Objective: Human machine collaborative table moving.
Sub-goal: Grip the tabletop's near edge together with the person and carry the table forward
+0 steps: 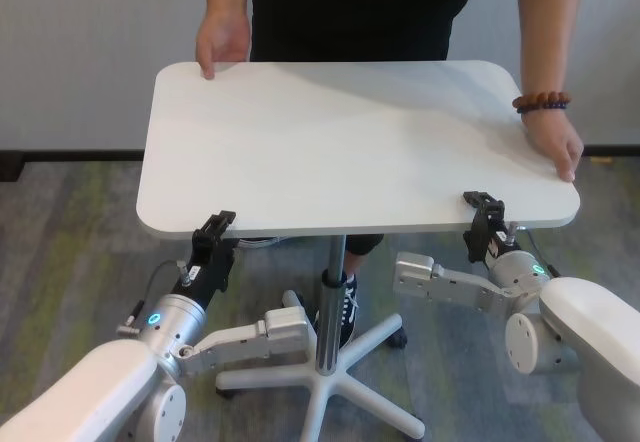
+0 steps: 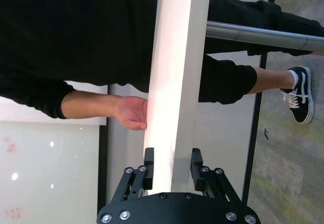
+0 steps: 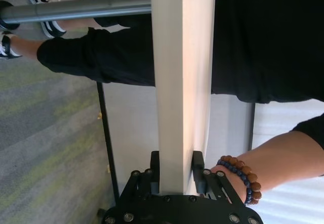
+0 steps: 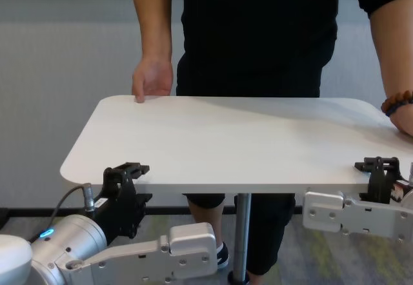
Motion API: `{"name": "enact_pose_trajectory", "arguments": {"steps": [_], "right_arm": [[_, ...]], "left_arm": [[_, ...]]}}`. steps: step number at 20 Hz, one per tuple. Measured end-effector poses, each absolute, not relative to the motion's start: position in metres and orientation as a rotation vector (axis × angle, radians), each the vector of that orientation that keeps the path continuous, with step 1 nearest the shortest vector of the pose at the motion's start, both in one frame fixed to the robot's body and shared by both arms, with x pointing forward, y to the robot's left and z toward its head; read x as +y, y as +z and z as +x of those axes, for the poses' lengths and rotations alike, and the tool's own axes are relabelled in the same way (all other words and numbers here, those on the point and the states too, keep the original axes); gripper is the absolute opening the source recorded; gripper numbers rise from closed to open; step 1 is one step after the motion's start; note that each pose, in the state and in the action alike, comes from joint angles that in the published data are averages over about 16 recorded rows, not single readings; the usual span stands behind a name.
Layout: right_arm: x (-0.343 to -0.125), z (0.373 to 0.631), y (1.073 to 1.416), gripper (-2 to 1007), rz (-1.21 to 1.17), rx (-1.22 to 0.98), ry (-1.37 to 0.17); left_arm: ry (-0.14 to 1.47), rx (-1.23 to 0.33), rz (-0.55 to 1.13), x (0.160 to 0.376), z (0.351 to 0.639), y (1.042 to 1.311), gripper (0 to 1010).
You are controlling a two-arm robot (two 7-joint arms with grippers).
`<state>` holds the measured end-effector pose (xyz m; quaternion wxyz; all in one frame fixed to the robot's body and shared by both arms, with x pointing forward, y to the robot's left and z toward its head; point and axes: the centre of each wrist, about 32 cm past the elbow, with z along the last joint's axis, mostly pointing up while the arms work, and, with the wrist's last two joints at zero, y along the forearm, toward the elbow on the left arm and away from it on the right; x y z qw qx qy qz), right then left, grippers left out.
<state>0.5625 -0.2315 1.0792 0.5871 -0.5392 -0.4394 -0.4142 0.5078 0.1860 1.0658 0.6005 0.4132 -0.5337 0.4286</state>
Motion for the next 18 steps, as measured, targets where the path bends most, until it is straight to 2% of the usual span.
{"name": "enact_pose_trajectory", "arguments": {"steps": [5,11,18], "right_arm": [[-0.2316,0.5622,1.0788,516,-1.258,-1.021,-0.963],[-0.2318,0.5619,1.0785,730,-1.261,-1.019,-0.961],[-0.2320,0.5619,1.0783,924,-1.263,-1.019,-0.961]], "left_arm": [[0.994,-1.238,0.956,0.1858,0.5078,1.0660,609],[0.993,-1.238,0.956,0.1859,0.5078,1.0660,818],[0.993,-1.237,0.957,0.1861,0.5078,1.0658,963]]}}
